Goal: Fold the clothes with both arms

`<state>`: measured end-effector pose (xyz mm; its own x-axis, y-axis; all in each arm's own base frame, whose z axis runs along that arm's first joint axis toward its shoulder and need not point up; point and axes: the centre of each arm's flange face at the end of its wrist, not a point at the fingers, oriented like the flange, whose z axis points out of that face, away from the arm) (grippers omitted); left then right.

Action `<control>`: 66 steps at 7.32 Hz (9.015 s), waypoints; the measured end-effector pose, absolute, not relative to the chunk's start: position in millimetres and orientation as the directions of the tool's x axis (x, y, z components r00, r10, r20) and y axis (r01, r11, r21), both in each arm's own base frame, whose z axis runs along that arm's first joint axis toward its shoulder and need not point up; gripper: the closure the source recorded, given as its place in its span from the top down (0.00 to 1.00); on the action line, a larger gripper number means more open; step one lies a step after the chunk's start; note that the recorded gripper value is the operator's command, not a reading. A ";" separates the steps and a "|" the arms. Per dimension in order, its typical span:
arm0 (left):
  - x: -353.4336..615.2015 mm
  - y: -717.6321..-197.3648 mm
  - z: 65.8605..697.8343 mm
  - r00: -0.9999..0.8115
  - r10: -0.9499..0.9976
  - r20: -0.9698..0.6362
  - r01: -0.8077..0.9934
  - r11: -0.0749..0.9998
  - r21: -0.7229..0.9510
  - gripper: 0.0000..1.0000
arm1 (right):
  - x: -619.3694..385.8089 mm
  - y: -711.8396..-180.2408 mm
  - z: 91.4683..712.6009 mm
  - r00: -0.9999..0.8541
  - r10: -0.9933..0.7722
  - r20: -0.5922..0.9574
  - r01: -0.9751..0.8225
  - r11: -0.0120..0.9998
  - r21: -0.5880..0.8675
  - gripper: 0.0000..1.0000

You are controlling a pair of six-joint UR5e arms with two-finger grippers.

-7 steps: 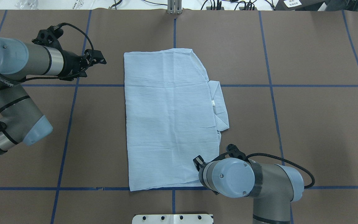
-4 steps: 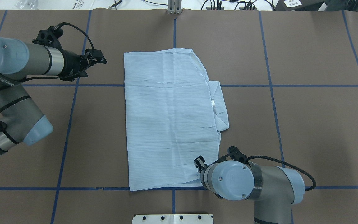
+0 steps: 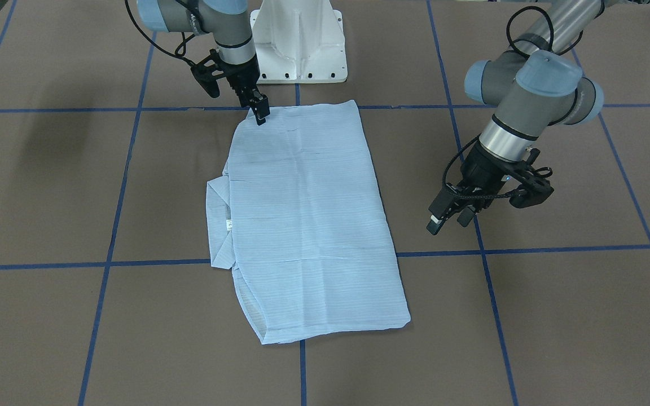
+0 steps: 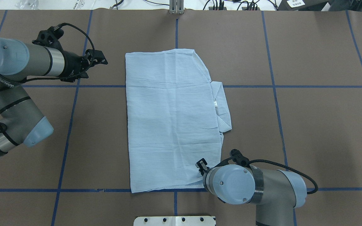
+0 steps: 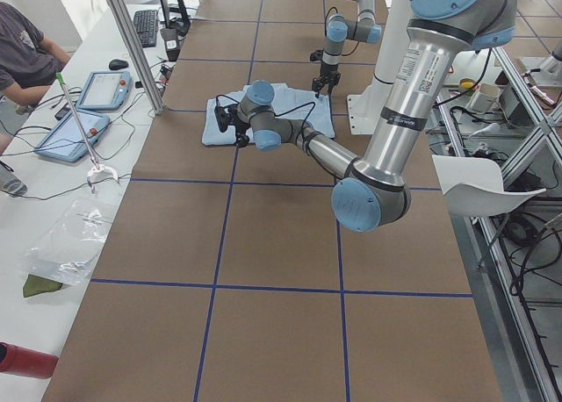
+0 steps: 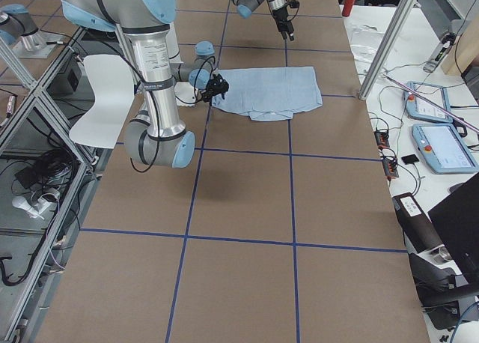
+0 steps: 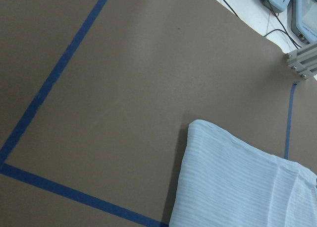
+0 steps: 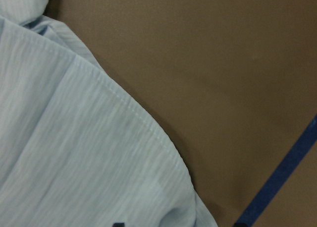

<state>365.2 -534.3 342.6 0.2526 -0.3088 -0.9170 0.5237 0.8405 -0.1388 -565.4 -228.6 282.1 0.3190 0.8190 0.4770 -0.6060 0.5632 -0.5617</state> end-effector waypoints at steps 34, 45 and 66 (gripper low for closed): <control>483.1 -183.9 247.4 0.129 -0.653 -0.746 0.381 0.727 -0.571 0.00 | -520.9 -231.6 240.1 0.272 0.828 0.491 -0.592 0.546 -0.593 0.00; 403.7 -461.5 238.4 0.147 -0.532 -0.834 0.574 0.733 -0.366 0.00 | -501.2 -507.1 164.7 0.208 0.830 0.517 -0.687 0.500 -0.527 0.00; 96.2 -528.6 521.3 0.666 0.366 -0.650 0.054 0.845 0.531 1.00 | -65.9 -616.2 472.5 0.722 0.045 0.690 -0.102 0.994 0.042 1.00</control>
<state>96.2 -528.6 521.3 0.6656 0.3660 -0.6503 0.0542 0.8454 0.5313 -65.9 -616.2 472.5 0.7220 0.0451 0.6904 -0.1020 0.9939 0.0417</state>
